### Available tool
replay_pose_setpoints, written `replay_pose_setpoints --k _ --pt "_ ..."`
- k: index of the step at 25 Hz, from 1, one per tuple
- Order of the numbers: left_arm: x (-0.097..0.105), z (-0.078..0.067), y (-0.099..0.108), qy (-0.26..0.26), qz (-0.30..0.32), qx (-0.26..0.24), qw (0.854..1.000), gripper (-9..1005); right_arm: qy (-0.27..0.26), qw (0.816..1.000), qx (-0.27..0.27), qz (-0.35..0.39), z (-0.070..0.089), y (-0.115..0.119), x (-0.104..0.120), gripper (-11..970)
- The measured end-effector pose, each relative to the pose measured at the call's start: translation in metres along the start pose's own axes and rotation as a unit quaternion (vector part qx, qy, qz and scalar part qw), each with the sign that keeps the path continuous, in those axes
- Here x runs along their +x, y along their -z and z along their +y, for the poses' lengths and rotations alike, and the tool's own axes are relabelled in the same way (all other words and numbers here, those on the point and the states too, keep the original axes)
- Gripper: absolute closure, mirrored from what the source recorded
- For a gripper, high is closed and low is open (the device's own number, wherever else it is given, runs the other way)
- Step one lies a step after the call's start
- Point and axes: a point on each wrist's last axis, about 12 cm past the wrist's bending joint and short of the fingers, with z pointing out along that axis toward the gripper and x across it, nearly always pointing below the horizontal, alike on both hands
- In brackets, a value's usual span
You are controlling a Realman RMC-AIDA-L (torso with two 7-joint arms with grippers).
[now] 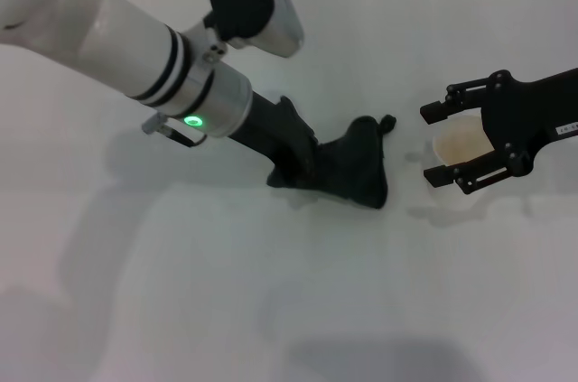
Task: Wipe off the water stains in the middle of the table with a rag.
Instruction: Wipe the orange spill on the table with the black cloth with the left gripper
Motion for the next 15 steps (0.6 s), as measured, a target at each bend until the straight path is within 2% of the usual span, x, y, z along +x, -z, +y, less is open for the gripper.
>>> replay_pose_setpoints --k 8,15 --pt "-0.008 -0.017 -0.005 -0.026 0.004 0.044 0.999 908 -0.003 1.000 0.001 0.002 0.002 0.001 0.004 129" --pt "0.000 -0.011 -0.002 -0.013 0.013 0.028 0.999 909 -0.003 1.000 0.002 0.004 0.002 0.002 0.004 129"
